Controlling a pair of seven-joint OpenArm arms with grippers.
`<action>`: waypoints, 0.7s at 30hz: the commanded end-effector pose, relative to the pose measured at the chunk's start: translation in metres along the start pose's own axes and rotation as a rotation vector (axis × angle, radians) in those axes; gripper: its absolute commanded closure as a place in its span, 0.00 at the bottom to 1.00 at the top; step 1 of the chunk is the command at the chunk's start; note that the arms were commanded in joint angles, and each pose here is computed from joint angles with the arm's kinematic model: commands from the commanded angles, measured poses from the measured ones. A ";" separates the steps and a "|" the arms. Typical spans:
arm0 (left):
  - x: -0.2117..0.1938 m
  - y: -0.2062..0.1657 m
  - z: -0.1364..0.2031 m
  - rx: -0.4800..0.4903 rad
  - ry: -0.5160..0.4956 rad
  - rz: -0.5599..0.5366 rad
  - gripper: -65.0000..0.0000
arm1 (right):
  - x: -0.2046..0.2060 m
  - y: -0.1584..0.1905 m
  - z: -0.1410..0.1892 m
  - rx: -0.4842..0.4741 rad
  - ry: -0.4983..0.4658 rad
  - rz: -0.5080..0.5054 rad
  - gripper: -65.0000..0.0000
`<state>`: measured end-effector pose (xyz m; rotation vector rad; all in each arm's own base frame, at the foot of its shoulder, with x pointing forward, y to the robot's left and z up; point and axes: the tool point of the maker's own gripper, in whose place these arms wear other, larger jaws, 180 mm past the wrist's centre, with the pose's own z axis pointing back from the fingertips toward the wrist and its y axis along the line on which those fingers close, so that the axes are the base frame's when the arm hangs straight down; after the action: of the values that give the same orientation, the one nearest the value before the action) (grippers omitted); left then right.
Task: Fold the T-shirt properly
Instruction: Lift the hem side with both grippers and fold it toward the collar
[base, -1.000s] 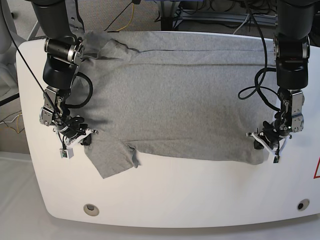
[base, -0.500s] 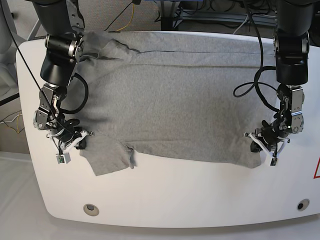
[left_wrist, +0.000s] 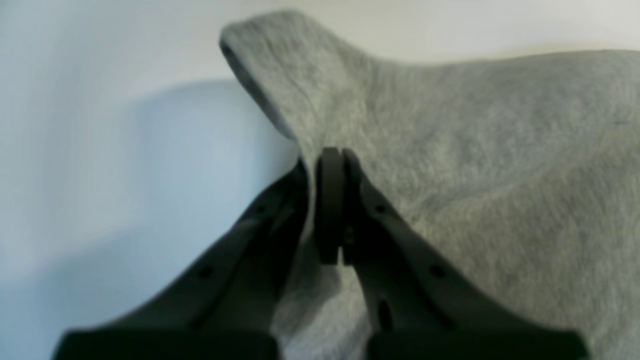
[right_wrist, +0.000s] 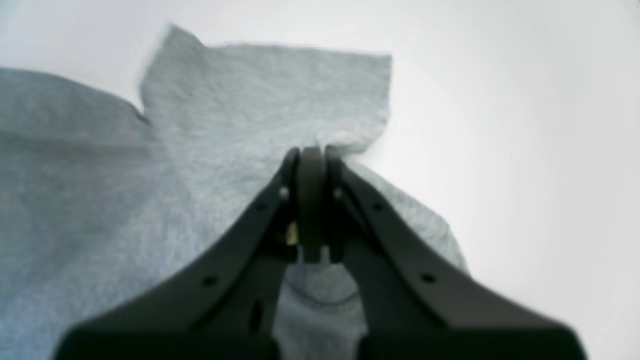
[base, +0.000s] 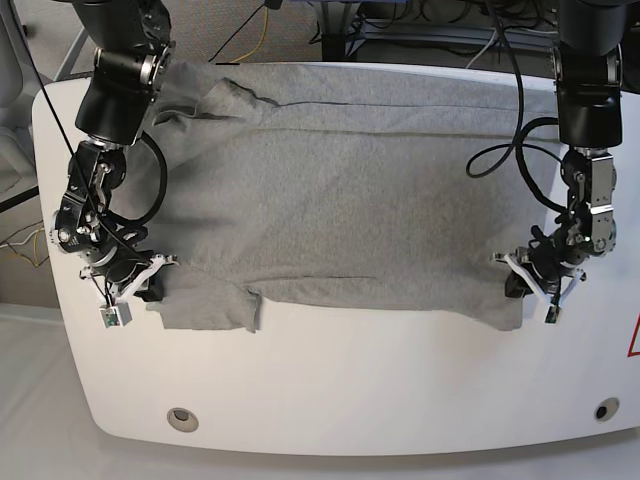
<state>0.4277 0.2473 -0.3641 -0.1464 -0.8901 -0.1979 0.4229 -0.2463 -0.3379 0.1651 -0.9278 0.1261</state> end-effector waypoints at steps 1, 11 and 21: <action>0.024 0.008 0.009 0.011 -0.064 -0.010 1.00 | 0.030 -0.006 0.012 -0.011 -0.076 0.030 1.00; 0.011 0.003 0.017 -0.007 -0.076 0.012 1.00 | 0.029 0.002 0.030 -0.011 -0.046 0.074 1.00; 0.009 0.005 0.035 0.021 -0.093 -0.035 1.00 | 0.018 0.013 0.055 -0.023 -0.032 0.145 1.00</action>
<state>0.3979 0.2513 -0.3603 -0.1407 -0.9168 -0.2067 0.3818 -0.2386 -0.3113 0.1026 -0.9132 0.2365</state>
